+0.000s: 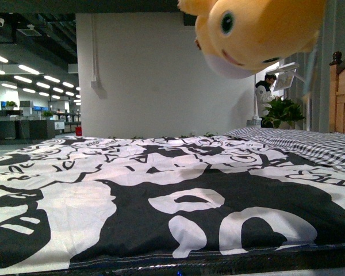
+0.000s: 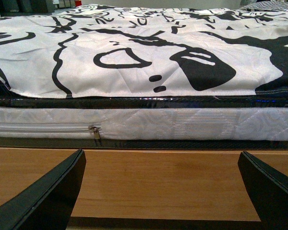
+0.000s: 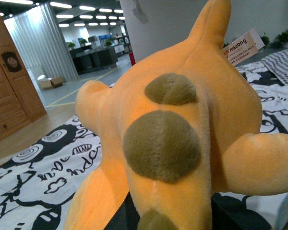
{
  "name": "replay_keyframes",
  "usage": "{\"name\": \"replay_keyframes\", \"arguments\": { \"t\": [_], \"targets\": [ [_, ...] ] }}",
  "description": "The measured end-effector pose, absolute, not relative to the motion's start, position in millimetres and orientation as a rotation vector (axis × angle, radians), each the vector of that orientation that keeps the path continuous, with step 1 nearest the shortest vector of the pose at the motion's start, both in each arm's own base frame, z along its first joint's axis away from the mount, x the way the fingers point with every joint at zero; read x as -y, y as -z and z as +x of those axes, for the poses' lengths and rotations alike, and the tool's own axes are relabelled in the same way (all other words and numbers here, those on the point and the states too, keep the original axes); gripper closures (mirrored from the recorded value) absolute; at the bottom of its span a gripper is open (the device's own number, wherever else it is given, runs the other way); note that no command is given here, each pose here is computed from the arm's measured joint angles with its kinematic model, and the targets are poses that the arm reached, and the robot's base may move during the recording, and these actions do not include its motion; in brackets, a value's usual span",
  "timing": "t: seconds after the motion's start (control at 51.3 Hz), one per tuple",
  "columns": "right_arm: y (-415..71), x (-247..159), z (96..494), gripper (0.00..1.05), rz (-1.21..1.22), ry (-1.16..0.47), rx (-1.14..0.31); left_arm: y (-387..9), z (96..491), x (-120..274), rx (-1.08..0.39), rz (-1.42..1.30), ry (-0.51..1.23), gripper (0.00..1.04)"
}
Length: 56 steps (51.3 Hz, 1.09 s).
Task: Put away toys
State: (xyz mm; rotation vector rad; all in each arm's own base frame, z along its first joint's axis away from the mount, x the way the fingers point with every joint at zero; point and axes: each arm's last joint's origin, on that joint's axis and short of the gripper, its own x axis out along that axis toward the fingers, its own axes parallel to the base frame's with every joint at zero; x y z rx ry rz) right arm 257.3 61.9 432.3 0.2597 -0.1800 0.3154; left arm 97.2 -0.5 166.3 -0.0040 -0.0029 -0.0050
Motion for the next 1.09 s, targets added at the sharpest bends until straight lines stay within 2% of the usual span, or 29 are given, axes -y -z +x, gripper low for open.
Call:
{"name": "replay_keyframes", "arguments": {
  "t": [0.409, 0.584, 0.74, 1.091],
  "targets": [
    [-382.9, -20.5, 171.3, 0.97, 0.201, -0.428, 0.193, -166.3, 97.2, 0.5, 0.003, -0.004, 0.005, 0.06],
    [-341.3, -13.0, 134.1, 0.97, 0.2, -0.436, 0.159, -166.3, 97.2, 0.5, 0.003, -0.004, 0.005, 0.06],
    [-295.2, -4.5, 107.4, 0.97, 0.247, -0.378, 0.103, -166.3, 97.2, 0.5, 0.003, -0.004, 0.005, 0.06],
    [-229.1, -11.8, 99.5, 0.97, 0.231, -0.259, 0.09, -166.3, 97.2, 0.5, 0.003, -0.004, 0.005, 0.06]
  ]
}}
